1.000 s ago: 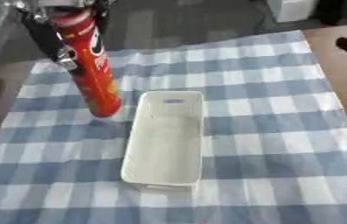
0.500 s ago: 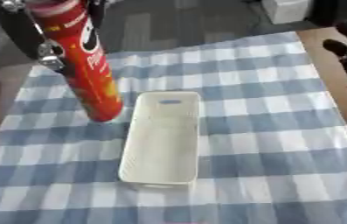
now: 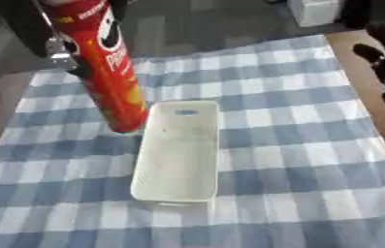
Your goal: Pick up objects on the table and place them in the box.
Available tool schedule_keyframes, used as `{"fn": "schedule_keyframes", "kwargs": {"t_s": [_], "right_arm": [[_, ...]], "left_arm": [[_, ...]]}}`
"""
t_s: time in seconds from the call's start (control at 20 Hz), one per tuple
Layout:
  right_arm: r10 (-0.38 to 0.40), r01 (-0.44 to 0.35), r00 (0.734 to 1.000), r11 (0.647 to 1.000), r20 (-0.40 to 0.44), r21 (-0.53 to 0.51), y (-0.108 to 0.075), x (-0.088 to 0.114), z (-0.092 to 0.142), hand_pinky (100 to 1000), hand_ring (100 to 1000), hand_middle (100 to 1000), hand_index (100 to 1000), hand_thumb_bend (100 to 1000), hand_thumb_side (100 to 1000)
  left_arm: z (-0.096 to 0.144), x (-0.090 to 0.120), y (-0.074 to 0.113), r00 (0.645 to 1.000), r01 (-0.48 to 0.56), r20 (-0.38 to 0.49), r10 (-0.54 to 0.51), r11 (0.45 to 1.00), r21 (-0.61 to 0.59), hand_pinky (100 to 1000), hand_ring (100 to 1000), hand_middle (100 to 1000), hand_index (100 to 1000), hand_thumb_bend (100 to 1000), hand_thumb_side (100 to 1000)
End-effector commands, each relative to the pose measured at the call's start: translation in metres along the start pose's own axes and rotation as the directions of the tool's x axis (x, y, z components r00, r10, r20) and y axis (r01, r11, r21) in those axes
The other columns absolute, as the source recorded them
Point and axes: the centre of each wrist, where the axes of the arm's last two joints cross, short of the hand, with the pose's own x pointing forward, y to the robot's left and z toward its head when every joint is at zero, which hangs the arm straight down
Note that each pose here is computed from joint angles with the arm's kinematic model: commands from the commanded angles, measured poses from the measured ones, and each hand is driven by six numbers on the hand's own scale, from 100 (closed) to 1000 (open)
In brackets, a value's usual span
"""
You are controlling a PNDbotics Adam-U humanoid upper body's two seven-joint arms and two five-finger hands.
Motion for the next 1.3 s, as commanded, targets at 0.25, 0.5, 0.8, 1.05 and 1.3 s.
{"fn": "schedule_keyframes", "kwargs": {"t_s": [0.25, 0.5, 0.8, 1.05, 1.3], "right_arm": [[0.036, -0.038, 0.998, 0.998, 0.041, 0.051, 0.001, 0.005, -0.006, 950, 990, 885, 820, 100, 532], [0.033, -0.036, 0.998, 0.998, 0.046, 0.054, 0.002, 0.005, -0.008, 950, 988, 885, 820, 100, 530], [0.034, -0.037, 0.998, 0.998, 0.051, 0.059, 0.002, 0.005, -0.009, 950, 988, 879, 820, 100, 528], [0.032, -0.036, 0.997, 0.997, 0.063, 0.062, 0.003, 0.005, -0.013, 946, 981, 876, 820, 100, 526], [0.030, -0.035, 0.997, 0.997, 0.076, 0.064, 0.004, 0.006, -0.016, 941, 974, 873, 819, 100, 525]], "left_arm": [[-0.012, 0.013, 0.013, 0.993, 0.051, 0.103, -0.050, 0.999, -0.010, 100, 162, 181, 208, 484, 104], [-0.024, 0.020, 0.015, 0.988, 0.055, 0.145, -0.055, 0.998, 0.004, 100, 161, 180, 209, 461, 108], [-0.032, 0.024, 0.012, 0.983, 0.049, 0.178, -0.049, 0.999, 0.009, 100, 160, 180, 212, 430, 110], [-0.038, 0.028, 0.007, 0.980, 0.047, 0.196, -0.046, 0.999, 0.000, 100, 160, 179, 212, 416, 115], [-0.043, 0.032, -0.002, 0.976, 0.062, 0.210, -0.054, 0.998, -0.033, 100, 162, 180, 211, 464, 106]]}}
